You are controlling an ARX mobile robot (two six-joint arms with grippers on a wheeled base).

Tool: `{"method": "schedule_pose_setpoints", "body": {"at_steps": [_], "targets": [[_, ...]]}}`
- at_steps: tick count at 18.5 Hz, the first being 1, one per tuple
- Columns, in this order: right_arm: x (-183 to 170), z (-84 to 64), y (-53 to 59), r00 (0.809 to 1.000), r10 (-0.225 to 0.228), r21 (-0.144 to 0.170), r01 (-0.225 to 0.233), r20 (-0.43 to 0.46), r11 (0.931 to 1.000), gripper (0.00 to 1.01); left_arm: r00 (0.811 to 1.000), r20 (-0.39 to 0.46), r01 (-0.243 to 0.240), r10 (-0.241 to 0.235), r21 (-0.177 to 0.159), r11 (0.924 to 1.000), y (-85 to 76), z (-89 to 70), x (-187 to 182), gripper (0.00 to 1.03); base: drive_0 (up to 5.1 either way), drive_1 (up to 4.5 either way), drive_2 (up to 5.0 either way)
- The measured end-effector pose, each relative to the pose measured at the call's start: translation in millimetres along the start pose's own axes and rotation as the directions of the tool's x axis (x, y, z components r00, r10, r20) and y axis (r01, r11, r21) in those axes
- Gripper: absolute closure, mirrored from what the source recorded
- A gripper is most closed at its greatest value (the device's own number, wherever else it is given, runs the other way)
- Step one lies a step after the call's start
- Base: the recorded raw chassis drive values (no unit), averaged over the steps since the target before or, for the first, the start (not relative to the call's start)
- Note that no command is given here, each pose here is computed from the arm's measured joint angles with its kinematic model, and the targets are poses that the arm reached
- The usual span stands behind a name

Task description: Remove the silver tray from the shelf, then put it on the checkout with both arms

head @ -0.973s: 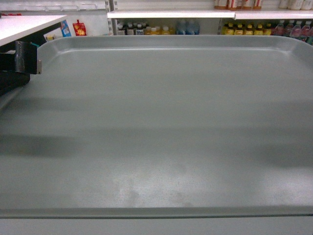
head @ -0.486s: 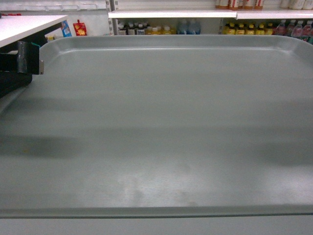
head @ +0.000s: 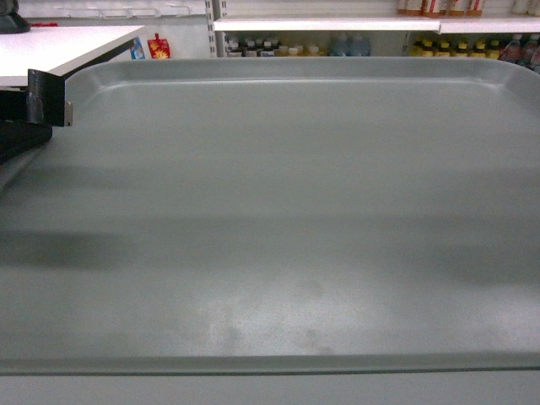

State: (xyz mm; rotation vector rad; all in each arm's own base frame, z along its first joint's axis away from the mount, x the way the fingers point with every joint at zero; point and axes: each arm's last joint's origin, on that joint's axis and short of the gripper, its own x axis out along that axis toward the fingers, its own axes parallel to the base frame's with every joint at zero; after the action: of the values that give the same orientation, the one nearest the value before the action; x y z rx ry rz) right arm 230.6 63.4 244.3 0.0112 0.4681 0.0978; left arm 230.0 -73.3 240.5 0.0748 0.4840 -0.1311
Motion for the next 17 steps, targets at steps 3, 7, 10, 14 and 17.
{"method": "schedule_pose_setpoints", "body": {"at_steps": [3,7,10,14,17], "targets": [[0.0,-0.4,0.0,1.0,0.0,-0.001,0.0,-0.004,1.0,0.99,1.0,-0.004,0.0,0.0,0.001,1.0,0.0,-0.4,0.1,0.99,-5.0,2.49,2.5],[-0.1,-0.3,-0.1,1.0,-0.002,-0.001,0.002,-0.003,1.0,0.99,1.0,-0.004,0.0,0.0,0.001,1.0,0.0,-0.4,0.0,0.99,-5.0,2.43,2.4],[0.0,-0.4,-0.1,1.0,-0.001,-0.001,0.001,-0.004,1.0,0.99,1.0,-0.004,-0.001,0.001,0.001,1.0,0.0,-0.4,0.0,0.99,-4.9,1.62,3.1],[0.0,-0.3,0.0,1.0,0.0,-0.001,0.0,-0.003,1.0,0.99,1.0,-0.001,0.0,0.0,0.0,1.0,0.0,-0.1,0.0,0.99,-4.7,1.19,3.7],[0.0,-0.5,-0.1,1.0,-0.002,-0.001,0.002,-0.005,1.0,0.99,1.0,-0.005,-0.001,0.001,0.001,1.0,0.0,-0.6,0.3,0.99,-4.7,1.03,3.7]]}}
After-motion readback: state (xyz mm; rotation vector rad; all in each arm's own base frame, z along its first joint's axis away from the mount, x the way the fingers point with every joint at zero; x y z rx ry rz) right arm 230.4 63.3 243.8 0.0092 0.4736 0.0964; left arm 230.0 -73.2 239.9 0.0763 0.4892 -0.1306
